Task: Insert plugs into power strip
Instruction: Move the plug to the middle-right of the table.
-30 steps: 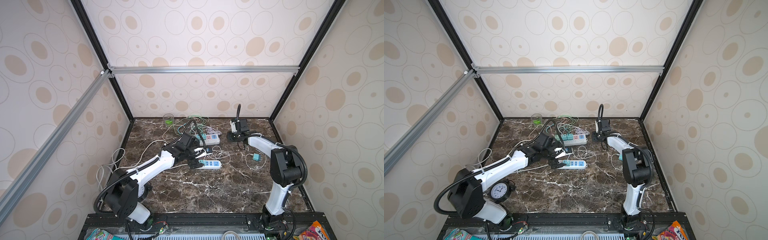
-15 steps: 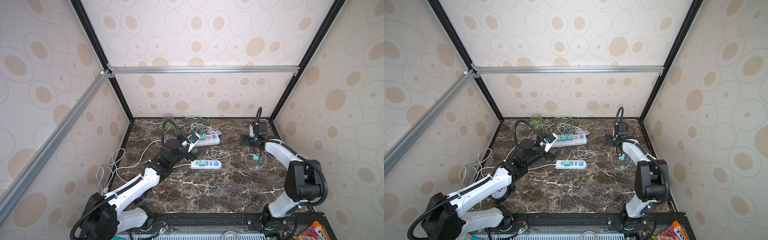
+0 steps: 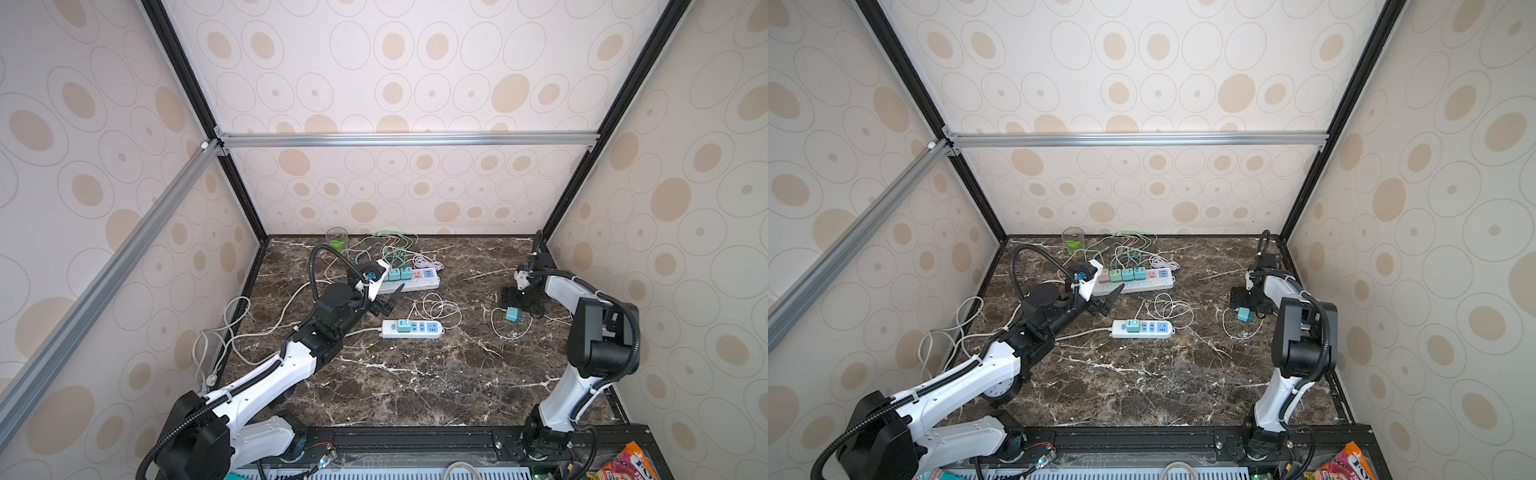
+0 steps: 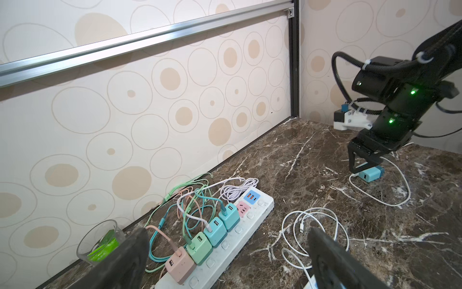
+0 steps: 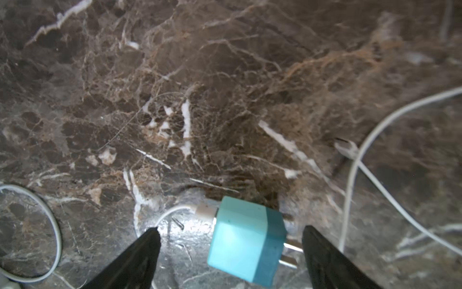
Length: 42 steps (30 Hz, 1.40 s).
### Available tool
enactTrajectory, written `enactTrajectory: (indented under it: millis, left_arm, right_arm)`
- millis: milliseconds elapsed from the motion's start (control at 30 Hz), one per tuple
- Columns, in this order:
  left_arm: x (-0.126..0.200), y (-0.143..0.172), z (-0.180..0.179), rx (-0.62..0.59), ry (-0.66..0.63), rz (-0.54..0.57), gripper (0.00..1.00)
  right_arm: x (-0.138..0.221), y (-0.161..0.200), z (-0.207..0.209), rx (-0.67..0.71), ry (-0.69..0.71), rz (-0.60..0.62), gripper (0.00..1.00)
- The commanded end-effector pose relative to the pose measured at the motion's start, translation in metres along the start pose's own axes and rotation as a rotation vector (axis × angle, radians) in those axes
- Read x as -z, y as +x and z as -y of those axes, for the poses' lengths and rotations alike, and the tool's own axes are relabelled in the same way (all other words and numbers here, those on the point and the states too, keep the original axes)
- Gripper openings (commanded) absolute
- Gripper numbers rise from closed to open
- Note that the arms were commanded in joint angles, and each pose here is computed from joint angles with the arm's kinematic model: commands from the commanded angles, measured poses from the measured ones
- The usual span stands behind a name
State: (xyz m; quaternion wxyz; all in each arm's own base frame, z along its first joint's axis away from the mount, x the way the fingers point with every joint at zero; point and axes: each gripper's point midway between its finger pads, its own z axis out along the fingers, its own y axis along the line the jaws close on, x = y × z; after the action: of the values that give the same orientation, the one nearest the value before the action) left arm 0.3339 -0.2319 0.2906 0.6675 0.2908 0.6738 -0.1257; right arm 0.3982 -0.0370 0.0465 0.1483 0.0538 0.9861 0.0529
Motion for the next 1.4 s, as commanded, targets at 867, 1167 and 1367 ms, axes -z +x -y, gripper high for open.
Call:
enactTrajectory:
  millis: [867,1167,1367]
  left_arm:
    - [-0.021,0.004,0.004,0.048,0.037,-0.066,0.98]
    - [-0.020,0.010,0.003,0.038,0.031,-0.083,0.99]
    - [-0.024,0.014,0.005,0.041,0.036,-0.097,0.98]
  right_arm:
    - [0.006,0.096,-0.063,0.003,0.021,-0.250,0.83]
    - [0.008,0.110,-0.065,0.043,-0.012,-0.264,0.80]
    - [0.012,0.115,-0.067,0.028,-0.020,-0.248,0.75]
